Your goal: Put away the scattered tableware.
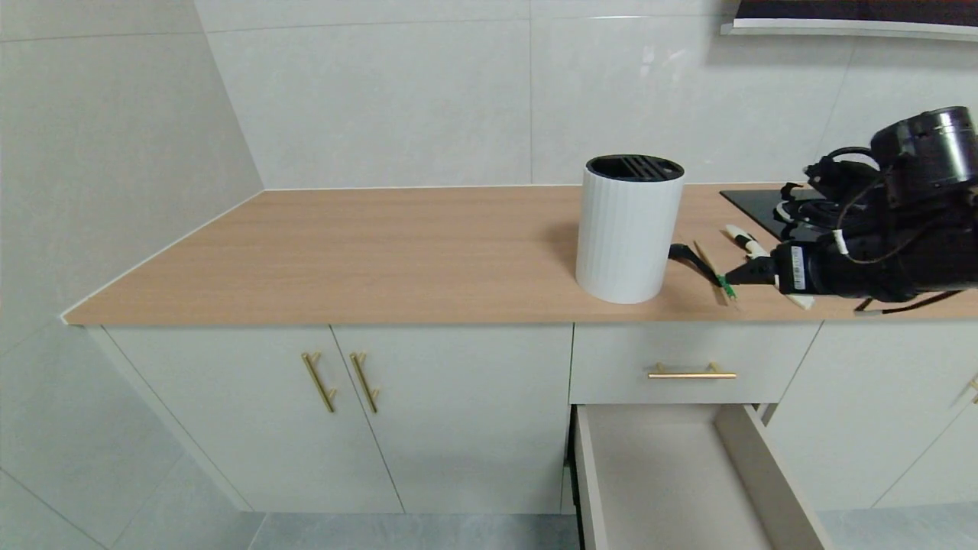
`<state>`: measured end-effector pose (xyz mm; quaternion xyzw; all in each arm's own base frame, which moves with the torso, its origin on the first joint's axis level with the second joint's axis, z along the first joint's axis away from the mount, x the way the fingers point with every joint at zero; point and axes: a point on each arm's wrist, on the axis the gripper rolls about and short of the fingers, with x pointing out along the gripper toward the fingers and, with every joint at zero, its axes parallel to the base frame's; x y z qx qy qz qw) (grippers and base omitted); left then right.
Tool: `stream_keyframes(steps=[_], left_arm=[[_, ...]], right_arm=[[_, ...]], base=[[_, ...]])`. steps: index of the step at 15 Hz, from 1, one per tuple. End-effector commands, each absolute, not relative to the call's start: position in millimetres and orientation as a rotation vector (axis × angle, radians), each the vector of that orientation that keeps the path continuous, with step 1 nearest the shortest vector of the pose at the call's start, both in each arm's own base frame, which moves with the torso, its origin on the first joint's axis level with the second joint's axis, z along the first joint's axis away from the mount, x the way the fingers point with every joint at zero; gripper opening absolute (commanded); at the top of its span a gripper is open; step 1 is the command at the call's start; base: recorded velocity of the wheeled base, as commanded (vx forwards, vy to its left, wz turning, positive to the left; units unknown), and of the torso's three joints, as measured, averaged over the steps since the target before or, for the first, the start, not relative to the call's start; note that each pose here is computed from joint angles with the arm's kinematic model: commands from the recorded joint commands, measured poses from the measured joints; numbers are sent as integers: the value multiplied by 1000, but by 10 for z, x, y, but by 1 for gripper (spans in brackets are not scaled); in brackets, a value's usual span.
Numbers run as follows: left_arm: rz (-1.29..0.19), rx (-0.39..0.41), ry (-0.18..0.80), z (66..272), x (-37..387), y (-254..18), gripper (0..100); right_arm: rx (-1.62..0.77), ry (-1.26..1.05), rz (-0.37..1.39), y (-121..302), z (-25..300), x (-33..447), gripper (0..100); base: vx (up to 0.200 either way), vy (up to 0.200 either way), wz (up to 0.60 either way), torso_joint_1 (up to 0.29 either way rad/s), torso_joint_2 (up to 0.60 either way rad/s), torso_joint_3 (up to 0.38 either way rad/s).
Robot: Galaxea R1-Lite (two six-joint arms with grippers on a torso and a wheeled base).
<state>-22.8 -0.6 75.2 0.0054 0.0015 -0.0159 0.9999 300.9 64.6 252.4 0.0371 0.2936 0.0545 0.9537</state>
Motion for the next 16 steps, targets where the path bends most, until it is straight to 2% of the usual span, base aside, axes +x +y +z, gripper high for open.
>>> stream_keyframes(steps=[1,6,16], left_arm=[[-31,11,3,752,-228,-6,100],[-31,11,3,752,-228,-6,100],[-32,11,3,752,-228,-6,100]], right_arm=[[83,644,80,712,2223,3645,100],[59,606,-49,655,1890,4070,100],[57,611,-92,592,1794,4198,100]], base=[[0,0,0,0,0,0],[0,0,0,0,0,0],[0,0,0,0,0,0]])
